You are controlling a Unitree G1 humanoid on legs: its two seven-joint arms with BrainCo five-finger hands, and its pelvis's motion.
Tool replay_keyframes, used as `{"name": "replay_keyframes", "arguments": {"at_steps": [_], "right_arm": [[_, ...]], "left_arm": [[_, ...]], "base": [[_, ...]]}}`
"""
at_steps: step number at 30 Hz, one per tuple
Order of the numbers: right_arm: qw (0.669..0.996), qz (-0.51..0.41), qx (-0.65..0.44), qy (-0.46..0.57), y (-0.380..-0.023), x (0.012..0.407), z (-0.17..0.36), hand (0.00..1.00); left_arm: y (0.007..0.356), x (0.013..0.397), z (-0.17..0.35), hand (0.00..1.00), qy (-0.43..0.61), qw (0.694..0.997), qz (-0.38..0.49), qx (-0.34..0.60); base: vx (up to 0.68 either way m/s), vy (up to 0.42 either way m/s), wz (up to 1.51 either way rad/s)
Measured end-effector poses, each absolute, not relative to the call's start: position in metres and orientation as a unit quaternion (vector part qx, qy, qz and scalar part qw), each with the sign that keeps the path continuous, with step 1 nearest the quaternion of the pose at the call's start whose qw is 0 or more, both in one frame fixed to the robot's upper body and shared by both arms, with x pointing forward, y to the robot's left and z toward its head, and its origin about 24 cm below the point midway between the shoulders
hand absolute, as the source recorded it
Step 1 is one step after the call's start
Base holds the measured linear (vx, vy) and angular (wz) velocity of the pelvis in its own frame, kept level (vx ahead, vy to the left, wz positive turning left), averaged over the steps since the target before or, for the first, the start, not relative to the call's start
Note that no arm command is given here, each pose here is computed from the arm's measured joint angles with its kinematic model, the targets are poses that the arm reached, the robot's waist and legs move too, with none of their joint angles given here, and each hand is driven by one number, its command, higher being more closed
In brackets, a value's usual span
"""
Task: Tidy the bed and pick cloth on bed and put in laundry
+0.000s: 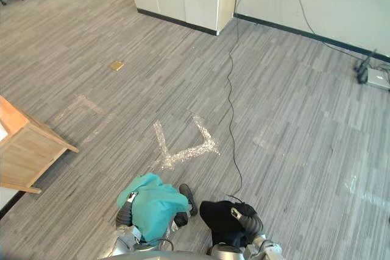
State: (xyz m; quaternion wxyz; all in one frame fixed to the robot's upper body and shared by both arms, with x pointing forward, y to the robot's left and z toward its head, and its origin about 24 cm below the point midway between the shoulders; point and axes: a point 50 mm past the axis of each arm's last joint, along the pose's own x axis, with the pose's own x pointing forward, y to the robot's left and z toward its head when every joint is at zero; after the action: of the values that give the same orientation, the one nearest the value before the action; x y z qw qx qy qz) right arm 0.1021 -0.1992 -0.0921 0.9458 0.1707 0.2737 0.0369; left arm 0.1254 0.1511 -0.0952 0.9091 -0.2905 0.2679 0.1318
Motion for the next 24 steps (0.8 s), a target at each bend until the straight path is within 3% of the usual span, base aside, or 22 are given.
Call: {"name": "replay_keyframes", "arguments": {"at_steps": [5, 11, 18, 24], "right_arm": [[0.946, 0.046, 0.194, 0.257, -0.178, 0.12, -0.092, 1.0], [0.946, 0.067, 0.198, 0.249, -0.161, 0.125, -0.09, 1.0], [0.944, 0.029, 0.222, 0.244, -0.159, 0.123, -0.091, 1.0], [0.947, 0.008, 0.21, 0.243, -0.173, 0.133, -0.088, 1.0]], "left_arm": [[0.176, 0.125, -0.095, 1.0, 0.269, 0.913, 0.161, -0.26], [0.172, 0.118, -0.103, 1.0, 0.296, 0.907, 0.17, -0.247], [0.176, 0.1, -0.112, 1.0, 0.324, 0.905, 0.17, -0.216], [0.155, 0.088, -0.123, 1.0, 0.354, 0.886, 0.175, -0.243]], "base": [[0.76, 0.096, 0.91], [0.59, -0.067, 1.58], [0.56, -0.351, 1.11], [0.49, -0.378, 0.36]]}}
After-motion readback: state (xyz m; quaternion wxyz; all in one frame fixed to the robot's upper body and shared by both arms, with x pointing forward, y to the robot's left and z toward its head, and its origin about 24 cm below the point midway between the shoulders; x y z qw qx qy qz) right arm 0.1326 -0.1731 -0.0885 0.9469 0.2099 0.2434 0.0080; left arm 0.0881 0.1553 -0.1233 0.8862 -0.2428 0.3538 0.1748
